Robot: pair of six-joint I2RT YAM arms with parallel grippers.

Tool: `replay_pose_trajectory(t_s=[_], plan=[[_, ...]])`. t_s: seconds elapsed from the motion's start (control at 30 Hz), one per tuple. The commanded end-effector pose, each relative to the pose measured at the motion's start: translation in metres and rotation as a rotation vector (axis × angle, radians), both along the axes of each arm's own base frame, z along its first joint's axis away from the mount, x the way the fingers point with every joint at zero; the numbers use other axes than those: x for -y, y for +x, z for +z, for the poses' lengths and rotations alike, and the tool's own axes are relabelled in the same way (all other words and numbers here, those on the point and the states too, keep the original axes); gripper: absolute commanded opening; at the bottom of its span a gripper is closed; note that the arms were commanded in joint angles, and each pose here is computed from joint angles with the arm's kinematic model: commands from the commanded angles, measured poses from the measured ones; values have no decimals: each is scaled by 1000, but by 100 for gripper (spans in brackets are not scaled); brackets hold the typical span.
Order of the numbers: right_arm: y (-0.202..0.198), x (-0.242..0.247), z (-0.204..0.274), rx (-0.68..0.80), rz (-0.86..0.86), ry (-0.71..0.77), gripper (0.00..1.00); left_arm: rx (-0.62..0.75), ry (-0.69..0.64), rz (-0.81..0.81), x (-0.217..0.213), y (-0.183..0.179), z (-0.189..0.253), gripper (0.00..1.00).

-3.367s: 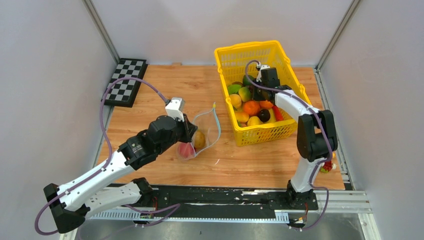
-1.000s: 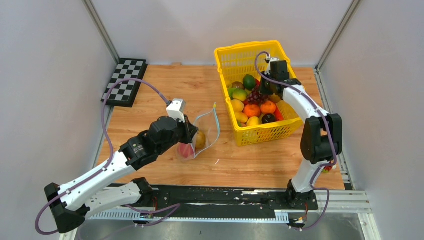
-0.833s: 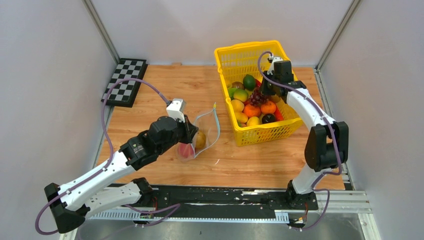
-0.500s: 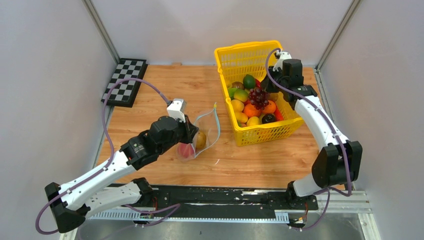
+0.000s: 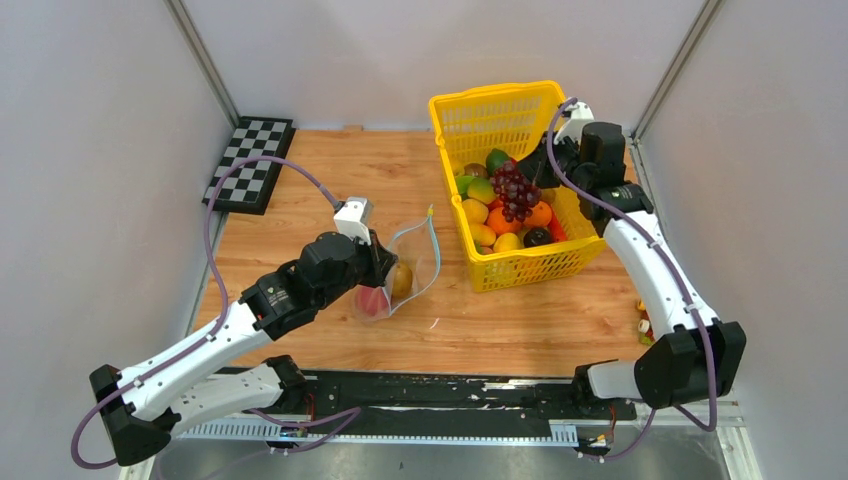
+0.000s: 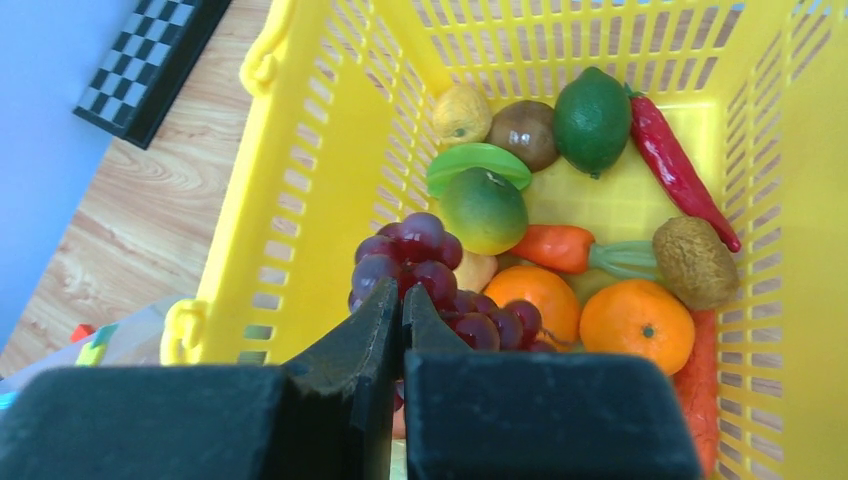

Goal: Place the food in the zip-top bag and seal the zipper
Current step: Pick up the fake fruit from the bin, then place the fake fruit in the zipper food storage bag.

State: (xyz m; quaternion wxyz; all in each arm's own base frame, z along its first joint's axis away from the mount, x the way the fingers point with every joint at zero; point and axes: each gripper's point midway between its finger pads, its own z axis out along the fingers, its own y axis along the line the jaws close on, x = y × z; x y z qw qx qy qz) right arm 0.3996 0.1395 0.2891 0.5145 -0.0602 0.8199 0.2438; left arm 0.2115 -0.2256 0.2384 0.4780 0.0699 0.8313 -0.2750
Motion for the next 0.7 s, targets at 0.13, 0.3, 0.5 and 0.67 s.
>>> replay_pose_trajectory(t_s=[0.13, 0.3, 0.5, 0.67], plan=[[-27, -14, 67, 199, 70, 151, 0, 21, -44, 5, 4, 3, 11, 0], [-46, -26, 89, 240, 149, 218, 0, 25, -46, 8, 3, 3, 12, 0], [-66, -33, 107, 279, 213, 259, 0, 25, -44, 10, 3, 4, 11, 0], [-72, -24, 119, 328, 137, 264, 0, 24, -44, 6, 5, 5, 10, 0]])
